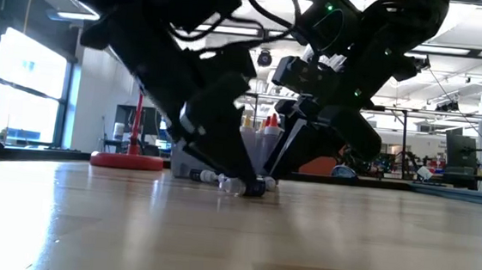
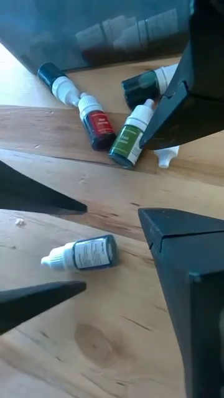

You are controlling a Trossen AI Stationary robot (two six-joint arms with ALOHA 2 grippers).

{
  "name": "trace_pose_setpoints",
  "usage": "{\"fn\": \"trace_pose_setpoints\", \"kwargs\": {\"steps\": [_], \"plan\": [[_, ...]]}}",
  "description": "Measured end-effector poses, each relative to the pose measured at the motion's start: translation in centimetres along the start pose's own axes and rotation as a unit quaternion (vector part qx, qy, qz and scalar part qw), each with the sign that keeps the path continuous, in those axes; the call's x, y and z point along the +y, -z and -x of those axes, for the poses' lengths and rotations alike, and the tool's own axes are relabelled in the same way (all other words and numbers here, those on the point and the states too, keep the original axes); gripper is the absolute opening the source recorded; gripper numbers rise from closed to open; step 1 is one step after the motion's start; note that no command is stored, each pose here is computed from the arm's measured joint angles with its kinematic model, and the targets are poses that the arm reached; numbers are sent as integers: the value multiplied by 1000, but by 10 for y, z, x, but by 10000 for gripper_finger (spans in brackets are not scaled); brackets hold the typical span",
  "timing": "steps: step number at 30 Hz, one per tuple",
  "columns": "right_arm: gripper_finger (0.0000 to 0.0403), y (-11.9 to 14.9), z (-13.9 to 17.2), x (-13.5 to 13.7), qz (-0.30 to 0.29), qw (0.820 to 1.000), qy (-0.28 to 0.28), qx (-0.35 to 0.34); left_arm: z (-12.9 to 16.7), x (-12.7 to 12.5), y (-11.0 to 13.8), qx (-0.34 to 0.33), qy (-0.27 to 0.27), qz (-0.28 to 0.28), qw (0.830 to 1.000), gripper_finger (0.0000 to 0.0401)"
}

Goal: Pick & Place food coloring
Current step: Put the bottom small black food coloring bottle into the bin

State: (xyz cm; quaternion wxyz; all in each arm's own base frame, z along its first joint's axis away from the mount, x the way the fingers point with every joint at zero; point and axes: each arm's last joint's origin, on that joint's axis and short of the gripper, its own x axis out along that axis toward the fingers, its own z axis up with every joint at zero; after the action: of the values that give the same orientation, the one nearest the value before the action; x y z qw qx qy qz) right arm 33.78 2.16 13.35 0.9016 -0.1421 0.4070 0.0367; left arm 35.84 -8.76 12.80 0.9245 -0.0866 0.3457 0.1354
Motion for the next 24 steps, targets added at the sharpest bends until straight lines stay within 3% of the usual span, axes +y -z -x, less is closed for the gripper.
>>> {"fn": "trace_pose_setpoints", "kwargs": {"steps": [8,19,24], "plan": [[157,0,0,0,0,1000,0,0,-4,2,6,8,-21,-10,1000,189],[157,0,0,0,0,1000,4,1,-4,2,5,7,-19,-21,1000,82],[157,0,0,0,0,1000,4,1,-4,2,5,7,-19,-22,1000,56]]}}
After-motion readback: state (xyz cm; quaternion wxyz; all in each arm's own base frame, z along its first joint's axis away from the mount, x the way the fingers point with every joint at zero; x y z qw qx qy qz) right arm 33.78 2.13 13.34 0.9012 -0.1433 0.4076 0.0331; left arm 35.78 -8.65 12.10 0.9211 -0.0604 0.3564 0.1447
